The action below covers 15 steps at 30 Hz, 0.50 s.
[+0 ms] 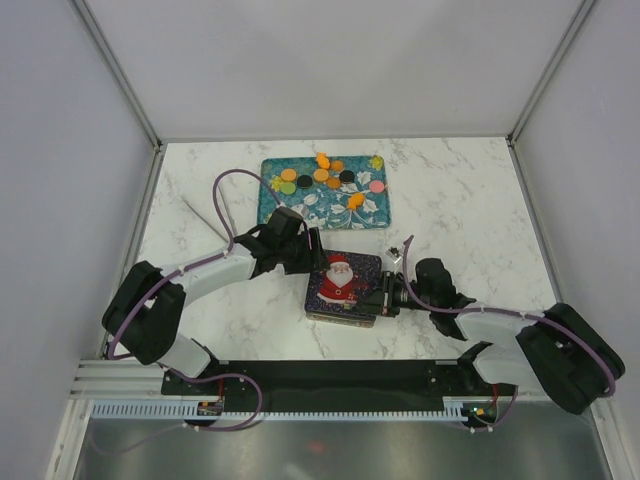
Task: Pack the cookies
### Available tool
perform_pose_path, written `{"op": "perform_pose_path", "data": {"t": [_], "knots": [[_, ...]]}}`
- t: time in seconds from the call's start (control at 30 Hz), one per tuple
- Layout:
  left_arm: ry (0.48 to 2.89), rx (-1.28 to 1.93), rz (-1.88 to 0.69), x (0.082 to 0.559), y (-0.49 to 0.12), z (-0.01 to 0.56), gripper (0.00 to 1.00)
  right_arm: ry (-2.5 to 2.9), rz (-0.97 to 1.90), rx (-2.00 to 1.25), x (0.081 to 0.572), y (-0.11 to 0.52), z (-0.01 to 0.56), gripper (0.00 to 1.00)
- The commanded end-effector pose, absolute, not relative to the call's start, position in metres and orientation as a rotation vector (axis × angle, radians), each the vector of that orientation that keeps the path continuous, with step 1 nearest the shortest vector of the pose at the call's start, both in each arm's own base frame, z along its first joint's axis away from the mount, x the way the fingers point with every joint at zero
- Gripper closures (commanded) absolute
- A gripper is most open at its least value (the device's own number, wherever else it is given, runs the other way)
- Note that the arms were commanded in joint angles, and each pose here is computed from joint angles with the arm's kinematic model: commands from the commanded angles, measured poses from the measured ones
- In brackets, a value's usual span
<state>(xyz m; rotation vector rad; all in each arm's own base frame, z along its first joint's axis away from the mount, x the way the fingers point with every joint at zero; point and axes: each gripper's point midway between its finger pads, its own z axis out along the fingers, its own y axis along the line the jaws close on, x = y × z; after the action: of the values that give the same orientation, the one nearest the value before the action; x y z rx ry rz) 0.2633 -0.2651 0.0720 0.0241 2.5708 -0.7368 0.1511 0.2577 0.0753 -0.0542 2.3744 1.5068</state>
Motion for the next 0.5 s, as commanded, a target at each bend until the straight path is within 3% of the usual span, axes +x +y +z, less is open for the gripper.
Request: {"op": "perform_pose_path", "data": {"t": [0.0, 0.2, 0.47], "knots": [[2.524, 0.058, -0.806, 0.273, -0.279, 0.090, 0.36, 2.339, 1.528, -0.045, 0.146, 0.256, 0.054, 1.00], [2.521, 0.054, -0.797, 0.273, -0.277, 0.091, 0.36, 2.357, 1.490, -0.040, 0.146, 0.252, 0.051, 1.00], [2.518, 0.057, -0.805, 0.273, -0.279, 0.093, 0.36, 2.207, 1.531, -0.172, 0.167, 0.269, 0.133, 1.00]]}}
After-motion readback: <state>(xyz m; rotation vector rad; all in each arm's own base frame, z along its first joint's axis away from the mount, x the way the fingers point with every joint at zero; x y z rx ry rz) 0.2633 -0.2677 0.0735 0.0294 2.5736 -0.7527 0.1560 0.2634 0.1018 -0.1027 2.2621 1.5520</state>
